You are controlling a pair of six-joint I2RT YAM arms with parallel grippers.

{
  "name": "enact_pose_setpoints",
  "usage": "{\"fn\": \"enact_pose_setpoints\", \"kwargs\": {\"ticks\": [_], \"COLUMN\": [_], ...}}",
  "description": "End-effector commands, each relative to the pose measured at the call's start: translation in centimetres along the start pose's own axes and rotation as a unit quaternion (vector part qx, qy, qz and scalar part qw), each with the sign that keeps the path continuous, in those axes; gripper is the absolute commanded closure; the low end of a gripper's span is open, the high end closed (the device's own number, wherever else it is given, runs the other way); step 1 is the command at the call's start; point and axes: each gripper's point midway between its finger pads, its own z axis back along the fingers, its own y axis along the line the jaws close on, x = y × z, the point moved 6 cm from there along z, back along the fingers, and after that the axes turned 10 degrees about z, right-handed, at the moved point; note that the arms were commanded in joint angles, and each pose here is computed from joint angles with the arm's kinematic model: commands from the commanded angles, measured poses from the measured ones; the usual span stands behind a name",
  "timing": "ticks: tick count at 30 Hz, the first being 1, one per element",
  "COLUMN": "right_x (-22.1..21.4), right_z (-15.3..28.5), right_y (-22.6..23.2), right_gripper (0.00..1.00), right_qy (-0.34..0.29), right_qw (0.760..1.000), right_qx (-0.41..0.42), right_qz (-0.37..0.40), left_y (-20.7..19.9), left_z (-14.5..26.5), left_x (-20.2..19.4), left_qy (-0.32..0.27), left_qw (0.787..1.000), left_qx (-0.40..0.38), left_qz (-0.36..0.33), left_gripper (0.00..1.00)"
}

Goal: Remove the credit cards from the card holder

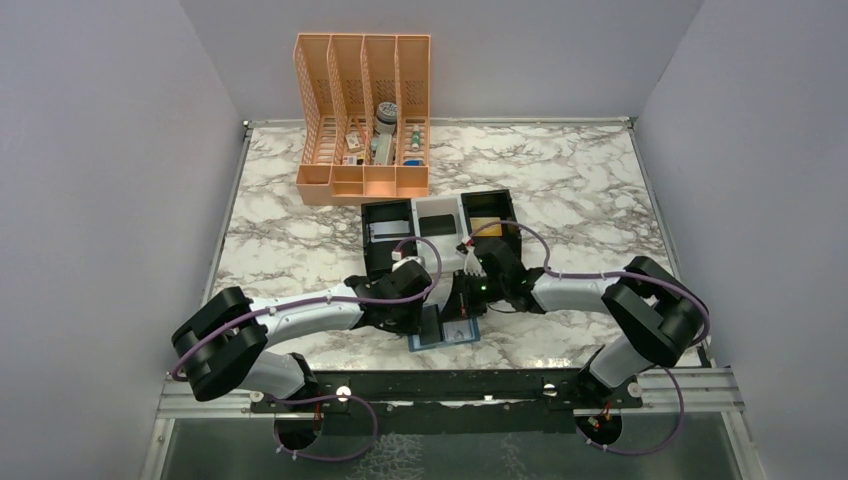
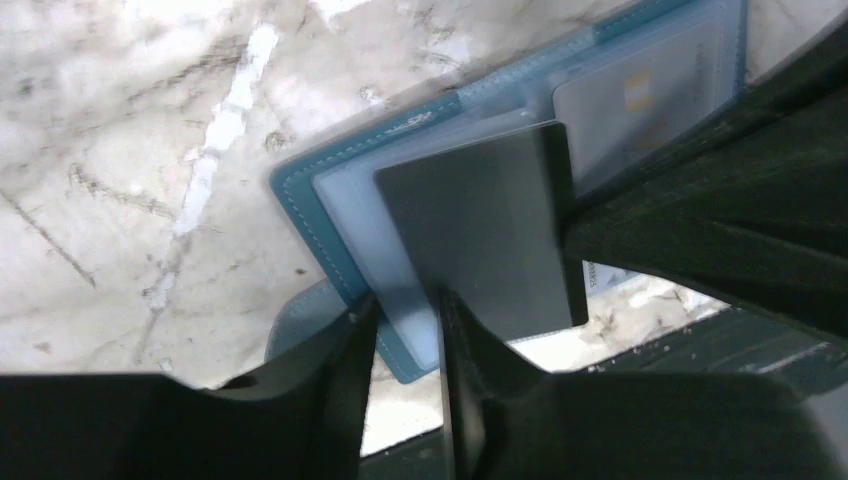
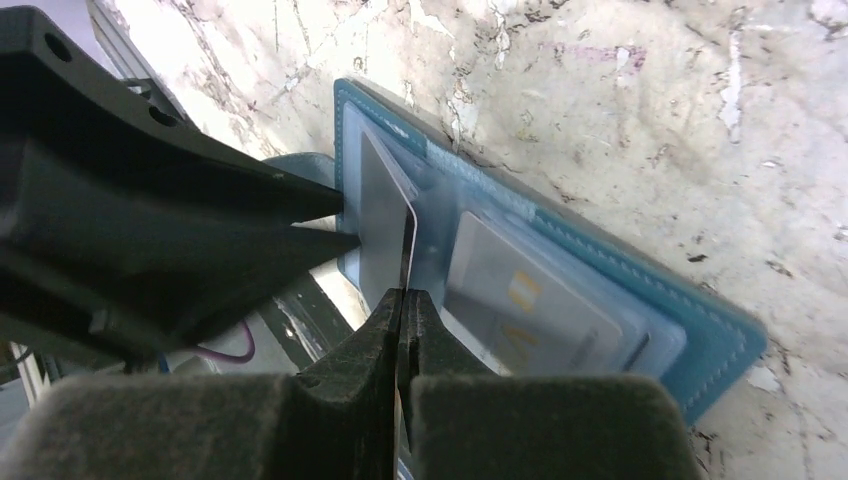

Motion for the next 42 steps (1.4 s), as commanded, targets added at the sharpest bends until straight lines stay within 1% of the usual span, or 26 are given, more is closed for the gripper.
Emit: {"fn": "enact_pose_setpoints", "kwargs": {"ticks": [1,3,8,19,23,27,32,33,35,36,37,38,39,42], "right_x": [0.1,0.2,-0.1,0.7,0.6,0.5,0.3,0.3,0.2,0.2,0.1,0.1,0.2,0.2], "right_z": [1.1,1.4,1.5,2.5,2.7,2.7,2.7,2.7,2.5,2.5,2.4,2.3,2.3,2.2], "right_y": [-0.1,-0.4,-0.6,-1.7,-2.0,-1.9,-1.7,-1.7,-1.8,-1.9,-1.9,-2.0,-2.0,-2.1], "right_gripper": [0.99,0.99,0.99,0.99,0.99,0.99,0.99,0.99,0.99,0.99,0.99,0.99,0.99,0.99], "right_qy": [0.001,0.002,0.015,0.002,0.008,0.010,0.003,0.001,-0.001,-0.002,-0.002,-0.002,-0.003,-0.003], "right_qw": [1.000,1.000,0.999,1.000,0.999,0.999,0.999,0.999,0.999,0.999,0.999,0.999,0.999,0.999], "right_qx": [0.011,0.011,0.019,0.023,0.022,0.033,0.043,0.042,0.039,0.039,0.040,0.040,0.040,0.038], "right_qz": [0.016,0.018,0.024,0.021,0.029,0.028,0.019,0.016,0.010,0.007,0.005,0.004,0.003,0.003], "left_y": [1.1,0.9,0.7,0.6,0.5,-0.1,-1.5,-1.9,-2.7,-3.1,-3.4,-3.6,-3.7,-3.3], "left_z": [-0.8,-0.7,-0.8,-0.6,-0.4,0.0,1.0,1.3,1.9,2.1,2.3,2.3,2.3,1.8], "left_x": [-0.3,-0.3,-0.2,0.0,0.2,0.5,1.5,1.7,2.1,2.2,2.3,2.4,2.4,2.2], "left_qy": [-0.001,-0.002,-0.003,-0.009,-0.014,-0.022,-0.037,-0.042,-0.049,-0.051,-0.053,-0.054,-0.054,-0.050], "left_qw": [0.999,1.000,1.000,1.000,1.000,1.000,0.999,0.999,0.998,0.998,0.998,0.997,0.998,0.999], "left_qx": [0.028,0.027,0.026,0.024,0.020,0.011,-0.016,-0.024,-0.038,-0.044,-0.047,-0.048,-0.045,-0.023], "left_qz": [-0.017,-0.010,-0.012,-0.010,-0.009,-0.003,0.004,0.004,0.004,0.002,-0.001,-0.003,-0.004,0.000], "left_gripper": [0.81,0.84,0.84,0.84,0.82,0.74,0.54,0.51,0.50,0.50,0.53,0.59,0.66,0.92]}}
